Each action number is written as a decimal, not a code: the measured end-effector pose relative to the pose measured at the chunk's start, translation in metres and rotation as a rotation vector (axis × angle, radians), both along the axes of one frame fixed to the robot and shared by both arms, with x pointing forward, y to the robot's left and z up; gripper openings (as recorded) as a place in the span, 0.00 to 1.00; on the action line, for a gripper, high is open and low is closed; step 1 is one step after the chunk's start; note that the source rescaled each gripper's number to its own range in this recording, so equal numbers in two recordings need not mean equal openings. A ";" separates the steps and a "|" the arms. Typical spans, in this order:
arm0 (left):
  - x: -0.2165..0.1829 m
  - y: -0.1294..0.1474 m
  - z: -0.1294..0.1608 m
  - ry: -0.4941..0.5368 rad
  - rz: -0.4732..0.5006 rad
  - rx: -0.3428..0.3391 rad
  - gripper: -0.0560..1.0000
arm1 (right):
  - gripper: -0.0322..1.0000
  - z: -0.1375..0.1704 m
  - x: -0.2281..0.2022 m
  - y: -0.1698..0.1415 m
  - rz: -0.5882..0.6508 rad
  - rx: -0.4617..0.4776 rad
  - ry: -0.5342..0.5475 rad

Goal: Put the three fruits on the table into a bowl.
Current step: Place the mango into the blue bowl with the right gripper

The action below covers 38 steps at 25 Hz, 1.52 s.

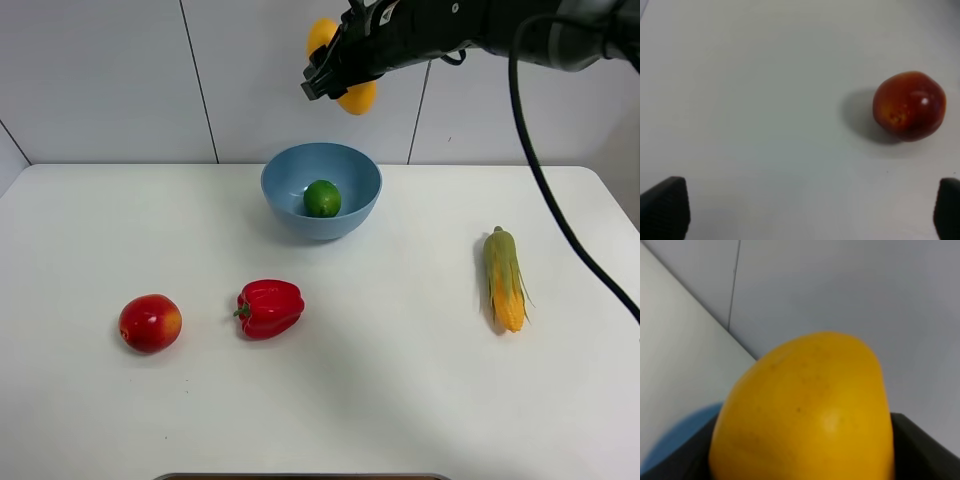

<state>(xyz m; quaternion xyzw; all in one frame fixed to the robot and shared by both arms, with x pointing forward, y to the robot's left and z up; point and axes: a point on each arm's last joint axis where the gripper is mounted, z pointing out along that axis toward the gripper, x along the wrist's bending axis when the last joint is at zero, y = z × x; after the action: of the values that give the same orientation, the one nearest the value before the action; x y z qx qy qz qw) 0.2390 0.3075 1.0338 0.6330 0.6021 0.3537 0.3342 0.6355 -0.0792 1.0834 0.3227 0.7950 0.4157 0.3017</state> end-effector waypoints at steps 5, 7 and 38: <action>0.000 0.000 0.000 0.000 0.000 0.000 1.00 | 0.07 -0.038 0.015 0.012 -0.020 0.025 0.042; 0.000 0.000 0.000 0.000 0.000 0.000 1.00 | 0.07 -0.054 0.020 0.016 -0.025 0.021 0.061; 0.000 0.000 0.000 0.000 0.000 0.000 1.00 | 0.07 -0.147 0.035 0.033 -0.056 0.001 0.181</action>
<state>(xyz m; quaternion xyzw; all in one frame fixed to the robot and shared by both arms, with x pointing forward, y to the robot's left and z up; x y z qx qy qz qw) 0.2390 0.3075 1.0338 0.6330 0.6021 0.3537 0.3342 0.6703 -0.0459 0.9362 0.3811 0.8096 0.3765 0.2398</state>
